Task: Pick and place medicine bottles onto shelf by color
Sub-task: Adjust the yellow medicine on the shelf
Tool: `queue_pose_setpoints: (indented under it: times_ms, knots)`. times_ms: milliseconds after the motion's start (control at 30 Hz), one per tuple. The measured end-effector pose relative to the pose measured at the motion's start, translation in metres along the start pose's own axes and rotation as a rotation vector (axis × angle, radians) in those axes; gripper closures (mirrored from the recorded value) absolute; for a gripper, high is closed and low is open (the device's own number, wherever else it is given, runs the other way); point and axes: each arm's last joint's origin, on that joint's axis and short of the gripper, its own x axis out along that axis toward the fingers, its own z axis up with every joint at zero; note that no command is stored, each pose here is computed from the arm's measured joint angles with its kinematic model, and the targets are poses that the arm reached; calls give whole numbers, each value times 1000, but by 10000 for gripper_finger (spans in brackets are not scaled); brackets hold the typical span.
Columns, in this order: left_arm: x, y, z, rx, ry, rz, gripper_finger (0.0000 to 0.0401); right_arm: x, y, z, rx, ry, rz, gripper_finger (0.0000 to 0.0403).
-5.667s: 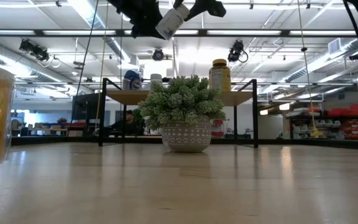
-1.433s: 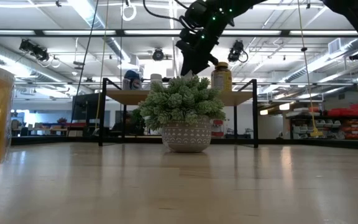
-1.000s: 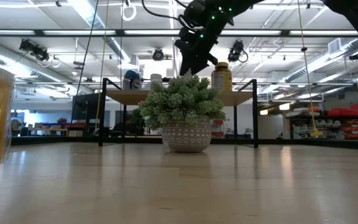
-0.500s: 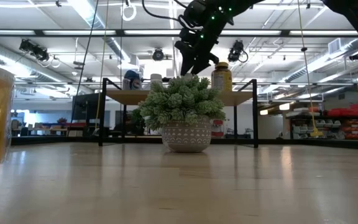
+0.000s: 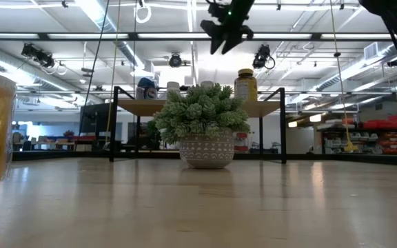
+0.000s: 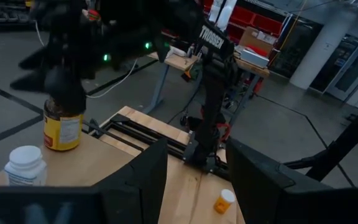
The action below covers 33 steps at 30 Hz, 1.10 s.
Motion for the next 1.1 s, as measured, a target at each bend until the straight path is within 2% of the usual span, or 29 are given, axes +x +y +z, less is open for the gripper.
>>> queue_pose_setpoints:
  times_ms: [100,333,500,800,1100]
  knots:
    - [0,0,0,16,0,0,229,1,-14,-2,40,45,-52,175]
    - [0,0,0,36,0,0,229,12,-44,-25,171,278,-127,174]
    - [0,0,-1,33,12,2,229,8,-56,-22,268,289,-114,153]
    - [0,0,-2,37,34,-32,229,2,-54,-23,352,325,-53,102]
    - [0,2,-9,38,105,-21,229,3,-53,-35,368,428,-70,95]
